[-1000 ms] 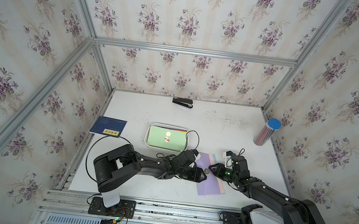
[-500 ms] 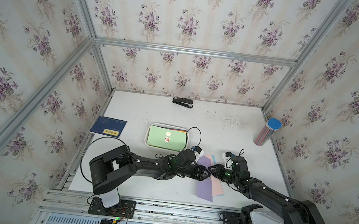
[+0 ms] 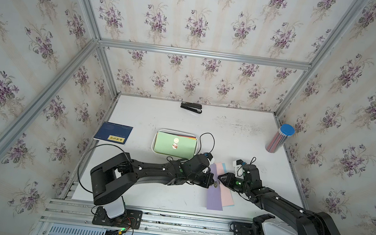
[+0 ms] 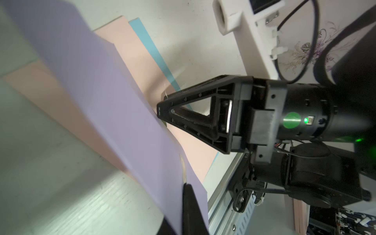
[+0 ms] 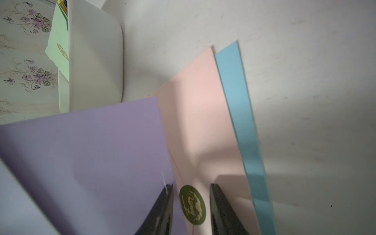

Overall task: Put the sealed envelopes into the storage box
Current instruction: Pick up the envelope from the center of the board, then place the envelope in the storage box.

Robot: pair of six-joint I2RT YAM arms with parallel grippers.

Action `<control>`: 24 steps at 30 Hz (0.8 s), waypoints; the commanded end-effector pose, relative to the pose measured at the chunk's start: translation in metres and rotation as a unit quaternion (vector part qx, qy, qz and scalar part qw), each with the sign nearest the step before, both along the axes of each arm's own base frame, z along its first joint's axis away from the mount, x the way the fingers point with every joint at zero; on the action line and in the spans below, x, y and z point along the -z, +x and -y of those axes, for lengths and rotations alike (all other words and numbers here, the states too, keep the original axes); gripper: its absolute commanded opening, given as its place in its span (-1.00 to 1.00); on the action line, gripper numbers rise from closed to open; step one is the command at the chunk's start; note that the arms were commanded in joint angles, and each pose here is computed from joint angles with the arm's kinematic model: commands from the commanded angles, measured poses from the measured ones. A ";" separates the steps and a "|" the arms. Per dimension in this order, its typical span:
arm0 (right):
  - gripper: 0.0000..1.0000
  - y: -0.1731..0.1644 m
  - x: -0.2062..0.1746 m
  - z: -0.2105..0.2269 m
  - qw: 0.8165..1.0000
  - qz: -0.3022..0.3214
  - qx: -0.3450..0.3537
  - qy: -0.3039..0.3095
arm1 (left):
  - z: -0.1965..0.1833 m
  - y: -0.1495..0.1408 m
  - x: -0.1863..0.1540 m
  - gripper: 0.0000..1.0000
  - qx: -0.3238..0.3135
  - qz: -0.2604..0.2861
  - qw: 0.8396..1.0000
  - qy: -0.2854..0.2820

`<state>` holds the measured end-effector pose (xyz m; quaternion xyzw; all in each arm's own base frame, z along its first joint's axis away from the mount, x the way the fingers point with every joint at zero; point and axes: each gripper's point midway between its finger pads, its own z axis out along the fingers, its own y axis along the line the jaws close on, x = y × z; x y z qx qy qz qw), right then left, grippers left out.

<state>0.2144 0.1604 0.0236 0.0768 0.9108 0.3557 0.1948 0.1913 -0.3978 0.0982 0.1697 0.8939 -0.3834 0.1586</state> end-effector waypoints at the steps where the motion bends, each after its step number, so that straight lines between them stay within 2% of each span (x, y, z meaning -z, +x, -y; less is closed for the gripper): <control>1: -0.26 -0.006 0.002 0.004 1.000 -0.009 0.001 -0.011 | -0.029 0.005 -0.011 -1.00 0.022 0.042 0.996 0.069; 9: -0.20 0.011 -0.039 0.008 0.996 0.090 0.012 -0.008 | -0.103 0.034 -0.082 -1.00 0.091 0.086 0.982 0.142; 13: -0.20 0.011 -0.043 0.008 0.995 0.101 0.013 -0.004 | -0.138 0.053 -0.127 -1.00 0.134 0.151 0.963 0.179; 15: -0.21 0.011 -0.041 0.008 0.995 0.097 0.012 -0.005 | -0.151 0.059 -0.142 -1.00 0.175 0.208 0.936 0.224; 18: -0.21 0.012 -0.039 0.007 0.996 0.092 0.010 -0.005 | -0.163 0.057 -0.153 -1.00 0.264 0.280 0.884 0.265; 22: -0.22 0.011 -0.039 0.006 0.996 0.090 0.008 -0.004 | -0.186 0.060 -0.146 -1.00 0.384 0.342 0.787 0.340; 24: -0.22 0.010 -0.038 0.007 0.996 0.089 0.010 -0.003 | -0.197 0.071 -0.140 -0.97 0.408 0.345 0.754 0.382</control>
